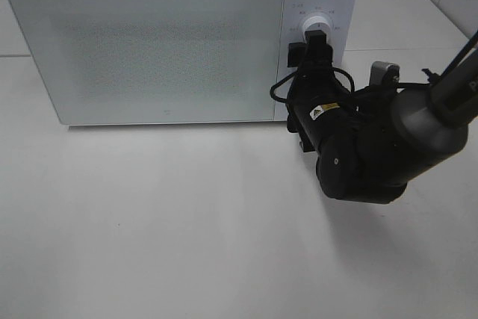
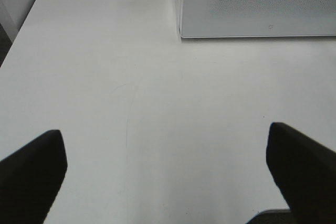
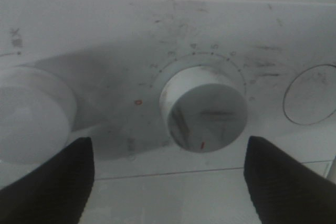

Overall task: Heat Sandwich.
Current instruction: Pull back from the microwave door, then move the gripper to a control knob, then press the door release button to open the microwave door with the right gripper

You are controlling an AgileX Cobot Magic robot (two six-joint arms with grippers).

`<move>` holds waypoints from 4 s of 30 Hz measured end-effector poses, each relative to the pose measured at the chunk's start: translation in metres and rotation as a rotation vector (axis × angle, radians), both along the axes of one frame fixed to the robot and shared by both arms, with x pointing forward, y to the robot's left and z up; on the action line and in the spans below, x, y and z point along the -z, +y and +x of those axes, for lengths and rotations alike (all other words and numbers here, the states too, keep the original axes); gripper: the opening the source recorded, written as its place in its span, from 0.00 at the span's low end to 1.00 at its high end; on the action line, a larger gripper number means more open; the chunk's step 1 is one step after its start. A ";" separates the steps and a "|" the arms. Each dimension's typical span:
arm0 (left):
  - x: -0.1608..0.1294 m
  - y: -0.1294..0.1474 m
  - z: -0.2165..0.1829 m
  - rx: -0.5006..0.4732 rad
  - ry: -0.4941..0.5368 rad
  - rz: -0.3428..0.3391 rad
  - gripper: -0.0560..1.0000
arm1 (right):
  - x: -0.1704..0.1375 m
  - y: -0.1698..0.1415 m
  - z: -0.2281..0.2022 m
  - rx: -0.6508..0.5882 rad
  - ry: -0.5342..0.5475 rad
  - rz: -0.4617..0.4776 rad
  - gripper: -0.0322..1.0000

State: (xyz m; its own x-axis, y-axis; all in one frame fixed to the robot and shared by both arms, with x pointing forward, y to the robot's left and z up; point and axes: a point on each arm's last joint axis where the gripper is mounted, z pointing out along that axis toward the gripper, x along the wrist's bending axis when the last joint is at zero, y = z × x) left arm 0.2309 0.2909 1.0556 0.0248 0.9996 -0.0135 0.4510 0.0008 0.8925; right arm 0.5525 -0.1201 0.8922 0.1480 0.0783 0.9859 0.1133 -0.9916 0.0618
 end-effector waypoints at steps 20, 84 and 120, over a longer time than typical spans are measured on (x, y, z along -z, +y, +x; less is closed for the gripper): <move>0.000 0.000 0.000 0.000 0.000 0.000 0.98 | -0.034 -0.016 -0.043 -0.323 0.123 -0.552 0.78; 0.000 0.000 0.000 0.000 0.000 0.000 0.98 | -0.181 -0.152 -0.268 -1.026 0.161 -1.412 0.78; 0.000 0.000 0.000 0.000 0.000 0.000 0.98 | -0.157 -0.179 -0.321 -0.475 0.148 -1.408 0.78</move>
